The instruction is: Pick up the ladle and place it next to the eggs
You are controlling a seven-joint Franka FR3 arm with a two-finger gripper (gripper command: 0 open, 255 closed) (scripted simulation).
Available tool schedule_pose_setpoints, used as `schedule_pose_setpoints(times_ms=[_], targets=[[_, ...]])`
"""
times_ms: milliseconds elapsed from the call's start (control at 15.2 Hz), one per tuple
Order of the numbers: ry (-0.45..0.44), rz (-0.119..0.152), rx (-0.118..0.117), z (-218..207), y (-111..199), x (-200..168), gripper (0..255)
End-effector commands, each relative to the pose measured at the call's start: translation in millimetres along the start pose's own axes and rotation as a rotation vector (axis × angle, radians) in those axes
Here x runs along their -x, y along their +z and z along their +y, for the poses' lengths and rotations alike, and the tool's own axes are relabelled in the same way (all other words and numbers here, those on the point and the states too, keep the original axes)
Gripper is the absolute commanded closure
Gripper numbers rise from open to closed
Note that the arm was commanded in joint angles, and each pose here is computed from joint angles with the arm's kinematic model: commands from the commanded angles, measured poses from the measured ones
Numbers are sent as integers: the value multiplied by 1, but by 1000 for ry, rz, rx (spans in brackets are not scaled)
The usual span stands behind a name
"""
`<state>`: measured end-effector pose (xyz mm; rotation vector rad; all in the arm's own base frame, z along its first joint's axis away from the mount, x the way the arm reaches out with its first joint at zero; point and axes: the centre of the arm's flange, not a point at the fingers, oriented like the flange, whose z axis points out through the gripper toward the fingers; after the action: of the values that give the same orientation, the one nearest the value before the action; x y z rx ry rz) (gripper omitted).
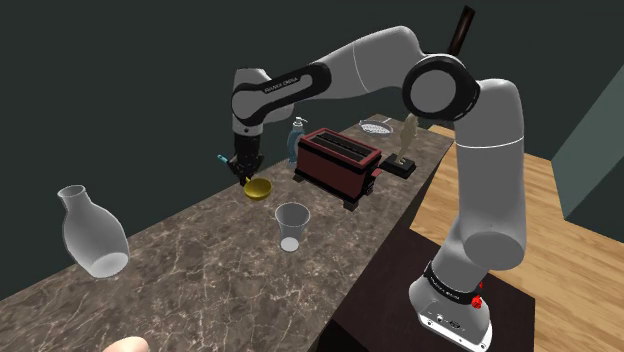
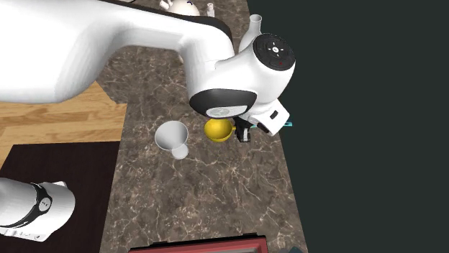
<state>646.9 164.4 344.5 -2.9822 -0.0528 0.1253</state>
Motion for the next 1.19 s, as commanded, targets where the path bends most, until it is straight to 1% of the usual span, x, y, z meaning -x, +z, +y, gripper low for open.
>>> schedule_pose_setpoints(times_ms=[0,132,1122], targets=[[0,0,0,-2,-11,0,255],[0,0,0,-3,-18,1,255],[0,0,0,-194,15,43,255]])
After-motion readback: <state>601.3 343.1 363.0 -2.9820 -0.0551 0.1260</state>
